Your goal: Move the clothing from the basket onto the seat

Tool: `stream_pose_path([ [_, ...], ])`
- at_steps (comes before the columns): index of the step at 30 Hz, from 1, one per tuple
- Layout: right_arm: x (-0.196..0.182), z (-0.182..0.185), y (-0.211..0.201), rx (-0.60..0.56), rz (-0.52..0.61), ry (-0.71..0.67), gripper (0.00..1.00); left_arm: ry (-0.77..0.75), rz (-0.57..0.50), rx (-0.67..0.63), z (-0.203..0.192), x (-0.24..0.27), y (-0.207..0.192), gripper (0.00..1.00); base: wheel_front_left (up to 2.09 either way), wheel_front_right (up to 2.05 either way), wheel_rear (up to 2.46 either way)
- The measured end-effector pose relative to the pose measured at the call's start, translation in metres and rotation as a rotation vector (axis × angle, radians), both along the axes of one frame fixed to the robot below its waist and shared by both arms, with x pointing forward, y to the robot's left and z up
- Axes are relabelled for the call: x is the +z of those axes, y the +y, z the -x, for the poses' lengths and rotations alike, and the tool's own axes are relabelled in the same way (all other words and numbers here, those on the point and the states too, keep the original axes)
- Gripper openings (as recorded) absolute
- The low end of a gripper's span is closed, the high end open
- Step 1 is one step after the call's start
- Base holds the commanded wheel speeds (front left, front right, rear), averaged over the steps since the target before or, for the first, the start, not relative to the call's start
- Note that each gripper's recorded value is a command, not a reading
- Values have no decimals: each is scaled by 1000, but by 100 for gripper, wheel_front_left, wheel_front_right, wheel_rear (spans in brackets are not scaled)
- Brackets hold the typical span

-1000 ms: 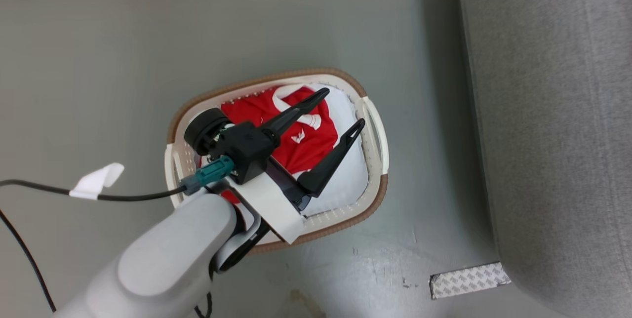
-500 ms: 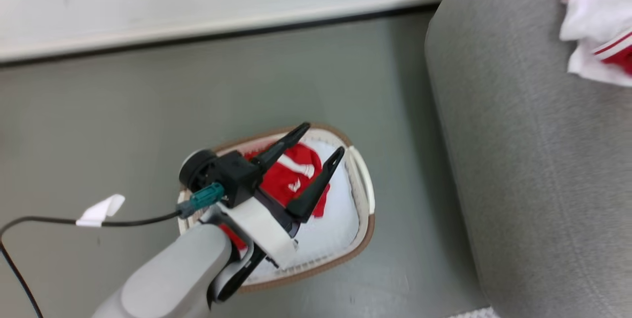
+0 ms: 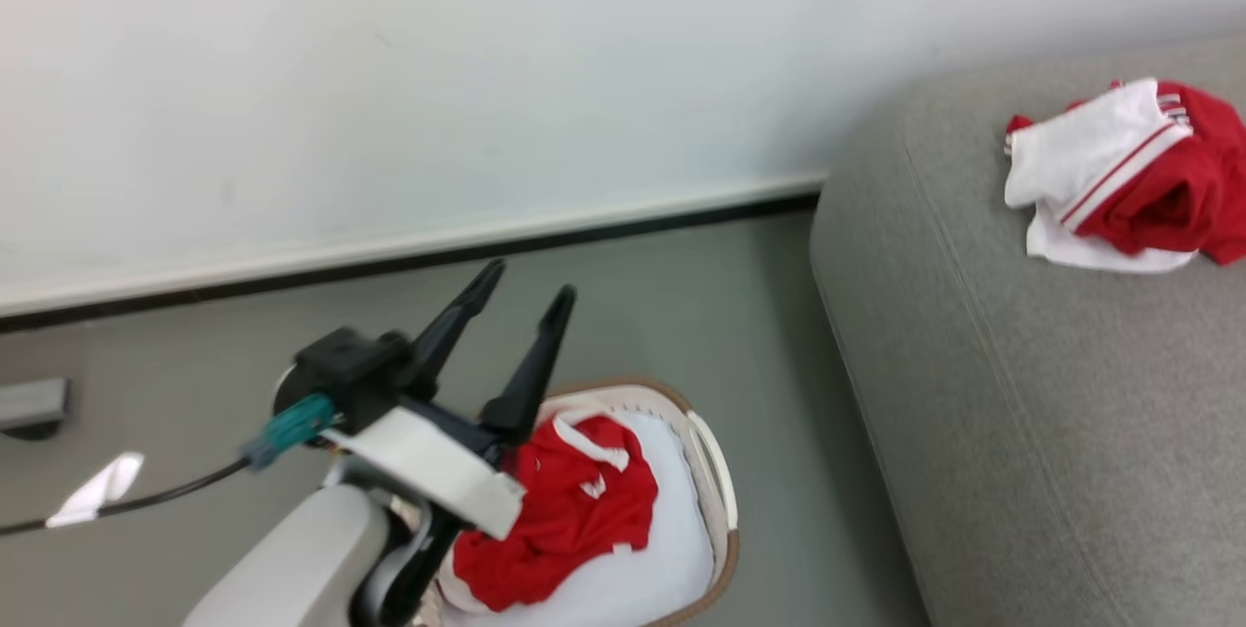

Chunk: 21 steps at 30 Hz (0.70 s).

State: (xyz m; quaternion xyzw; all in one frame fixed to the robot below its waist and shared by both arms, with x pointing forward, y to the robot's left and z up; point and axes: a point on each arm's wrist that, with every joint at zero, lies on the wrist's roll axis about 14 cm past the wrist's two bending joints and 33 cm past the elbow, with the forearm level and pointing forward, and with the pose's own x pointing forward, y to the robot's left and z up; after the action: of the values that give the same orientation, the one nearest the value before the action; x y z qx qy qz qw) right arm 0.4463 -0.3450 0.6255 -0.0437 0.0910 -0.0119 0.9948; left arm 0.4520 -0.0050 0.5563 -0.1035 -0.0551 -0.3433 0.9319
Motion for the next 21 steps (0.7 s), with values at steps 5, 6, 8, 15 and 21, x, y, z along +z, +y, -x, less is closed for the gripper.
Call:
stream_pose_path([
  [5, 6, 13, 31, 38, -114, -165, 100, -9, 3, 154, 5, 10, 46, 100, 0, 0, 0],
  [6, 3, 16, 37, 43, -129, -182, 100, -4, 5, 194, 7, 9, 57, 100, 0, 0, 0],
  [8, 0, 23, 49, 51, -165, -234, 100, 9, 14, 273, 12, 7, 81, 100, 0, 0, 0],
  [15, -32, 45, 112, 121, -326, -320, 100, 67, 17, 512, 39, -14, 156, 100, 0, 0, 0],
  [21, -59, 61, 154, 179, -356, -331, 100, 44, -7, 637, 59, -18, 186, 100, 0, 0, 0],
])
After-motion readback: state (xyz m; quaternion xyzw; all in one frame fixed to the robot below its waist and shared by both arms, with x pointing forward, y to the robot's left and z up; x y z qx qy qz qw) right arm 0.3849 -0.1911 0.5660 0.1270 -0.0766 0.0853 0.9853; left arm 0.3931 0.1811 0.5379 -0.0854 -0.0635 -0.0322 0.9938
